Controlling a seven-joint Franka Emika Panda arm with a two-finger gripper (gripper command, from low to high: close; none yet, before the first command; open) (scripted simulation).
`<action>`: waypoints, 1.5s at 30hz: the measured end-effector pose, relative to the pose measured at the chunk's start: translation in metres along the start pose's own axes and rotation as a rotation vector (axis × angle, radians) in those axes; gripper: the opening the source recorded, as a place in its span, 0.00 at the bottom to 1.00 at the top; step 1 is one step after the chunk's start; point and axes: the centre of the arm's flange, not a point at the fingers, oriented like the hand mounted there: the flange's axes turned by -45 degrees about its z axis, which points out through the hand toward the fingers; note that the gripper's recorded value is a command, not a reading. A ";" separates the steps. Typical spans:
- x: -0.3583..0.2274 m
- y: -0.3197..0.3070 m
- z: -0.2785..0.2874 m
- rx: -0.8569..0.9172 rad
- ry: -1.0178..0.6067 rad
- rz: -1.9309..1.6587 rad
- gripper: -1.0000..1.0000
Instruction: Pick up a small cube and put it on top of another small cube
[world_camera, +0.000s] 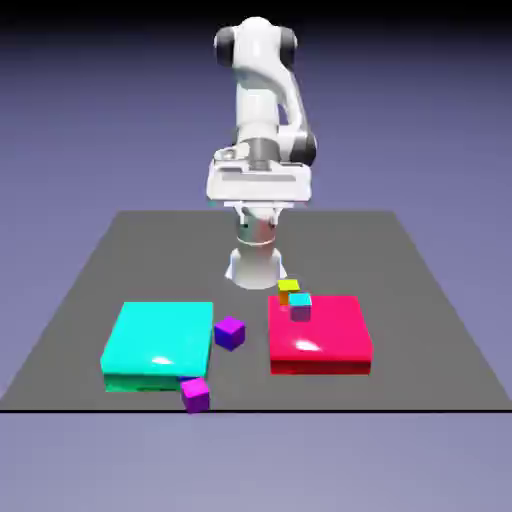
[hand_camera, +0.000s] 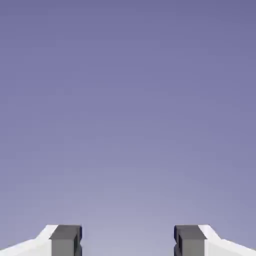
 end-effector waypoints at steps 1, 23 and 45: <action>0.004 0.003 0.010 0.005 -0.037 -0.006 0.50; -0.001 0.072 0.243 0.072 -0.839 -0.220 0.50; -0.074 0.102 0.358 0.078 -1.273 -0.382 0.00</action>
